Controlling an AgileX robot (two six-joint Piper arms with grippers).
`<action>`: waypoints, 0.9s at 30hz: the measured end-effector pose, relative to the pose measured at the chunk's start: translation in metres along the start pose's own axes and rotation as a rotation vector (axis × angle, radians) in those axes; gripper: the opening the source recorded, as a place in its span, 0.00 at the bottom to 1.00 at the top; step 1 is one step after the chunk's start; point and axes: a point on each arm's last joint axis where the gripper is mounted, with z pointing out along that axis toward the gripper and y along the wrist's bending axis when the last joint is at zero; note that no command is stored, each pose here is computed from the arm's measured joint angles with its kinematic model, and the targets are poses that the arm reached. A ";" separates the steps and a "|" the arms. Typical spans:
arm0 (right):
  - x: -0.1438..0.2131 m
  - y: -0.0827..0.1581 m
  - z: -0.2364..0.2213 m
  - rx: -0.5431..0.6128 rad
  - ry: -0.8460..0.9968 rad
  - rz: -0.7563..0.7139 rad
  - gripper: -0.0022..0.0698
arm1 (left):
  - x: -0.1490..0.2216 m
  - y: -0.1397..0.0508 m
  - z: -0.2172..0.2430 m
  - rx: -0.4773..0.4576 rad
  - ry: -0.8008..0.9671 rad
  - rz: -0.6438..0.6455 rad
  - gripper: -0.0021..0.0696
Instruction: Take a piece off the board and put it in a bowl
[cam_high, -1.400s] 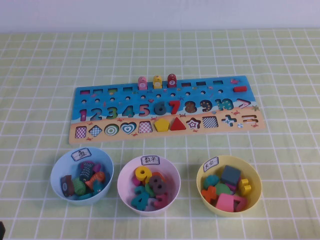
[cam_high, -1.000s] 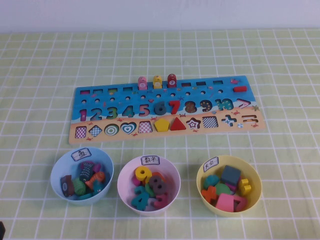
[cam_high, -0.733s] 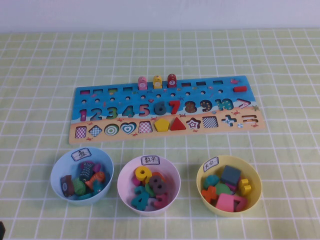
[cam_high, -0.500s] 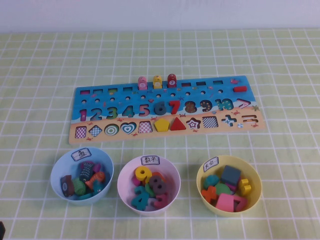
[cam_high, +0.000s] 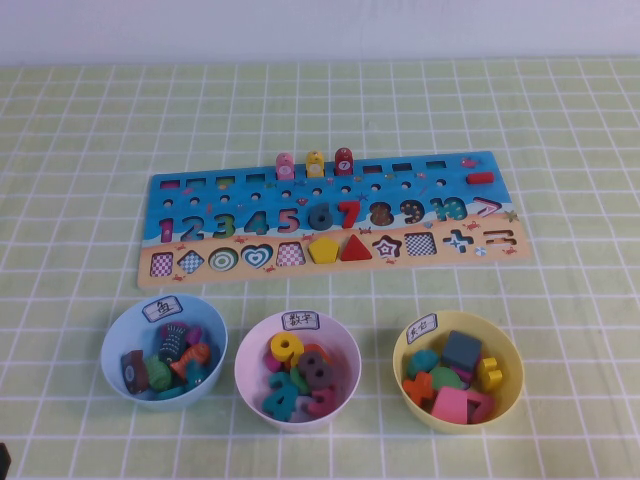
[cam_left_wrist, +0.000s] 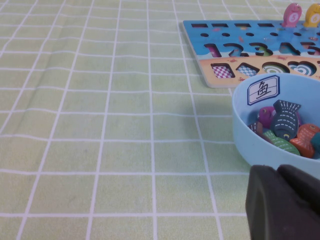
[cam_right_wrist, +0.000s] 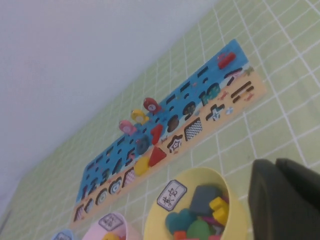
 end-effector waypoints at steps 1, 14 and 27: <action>-0.001 0.004 -0.001 -0.010 0.014 -0.050 0.01 | 0.000 0.000 0.000 0.000 0.000 0.000 0.02; -0.060 0.076 -0.017 0.056 0.072 -0.715 0.01 | 0.000 0.000 0.000 0.000 0.000 0.000 0.02; -0.125 0.116 0.050 0.250 0.402 -0.899 0.01 | 0.000 0.000 0.000 0.000 0.000 0.000 0.02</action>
